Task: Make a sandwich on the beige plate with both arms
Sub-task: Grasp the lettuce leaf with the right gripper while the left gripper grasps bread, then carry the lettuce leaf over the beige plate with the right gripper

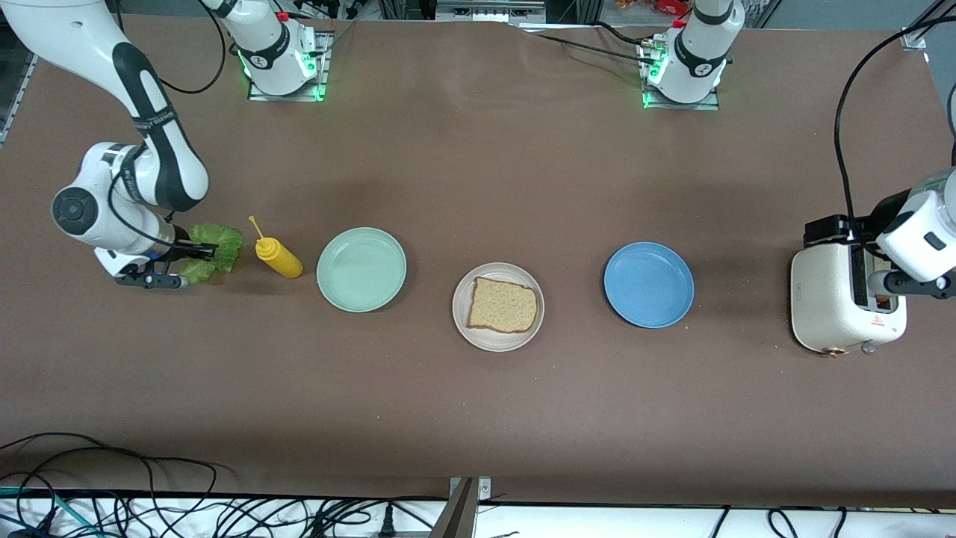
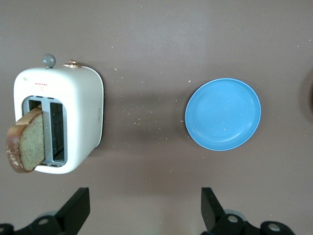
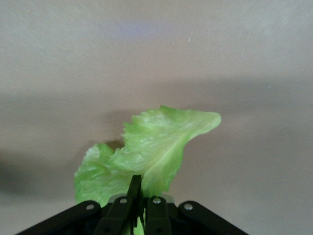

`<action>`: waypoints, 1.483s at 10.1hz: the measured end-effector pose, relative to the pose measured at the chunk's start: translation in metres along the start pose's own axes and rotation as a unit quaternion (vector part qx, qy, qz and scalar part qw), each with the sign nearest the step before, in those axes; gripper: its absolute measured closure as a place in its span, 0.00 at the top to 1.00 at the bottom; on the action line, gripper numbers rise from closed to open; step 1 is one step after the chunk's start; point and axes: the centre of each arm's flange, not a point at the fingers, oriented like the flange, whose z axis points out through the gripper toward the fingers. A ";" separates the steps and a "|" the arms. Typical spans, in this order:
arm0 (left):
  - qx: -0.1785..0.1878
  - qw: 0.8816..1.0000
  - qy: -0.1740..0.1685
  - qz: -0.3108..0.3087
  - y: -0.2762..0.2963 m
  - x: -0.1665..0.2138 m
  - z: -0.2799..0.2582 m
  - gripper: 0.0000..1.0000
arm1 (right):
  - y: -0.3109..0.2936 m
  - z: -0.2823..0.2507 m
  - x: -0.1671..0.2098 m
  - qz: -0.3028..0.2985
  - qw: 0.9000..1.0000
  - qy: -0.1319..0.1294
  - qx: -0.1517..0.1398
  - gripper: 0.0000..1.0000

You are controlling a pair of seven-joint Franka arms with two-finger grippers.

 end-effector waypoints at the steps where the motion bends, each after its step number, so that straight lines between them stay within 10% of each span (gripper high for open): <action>1: 0.000 1.000 0.002 0.000 0.000 -0.008 -0.005 1.00 | 0.002 -0.025 0.006 -0.001 1.000 -0.017 0.001 0.07; 6: 0.000 1.000 0.010 -0.018 -0.023 -0.011 0.010 1.00 | 0.004 -0.185 0.019 0.000 0.996 -0.084 0.004 0.06; 15: 0.032 0.999 -0.005 -0.012 -0.134 0.009 0.087 1.00 | -0.230 -0.231 0.012 0.189 0.978 -0.067 0.063 0.06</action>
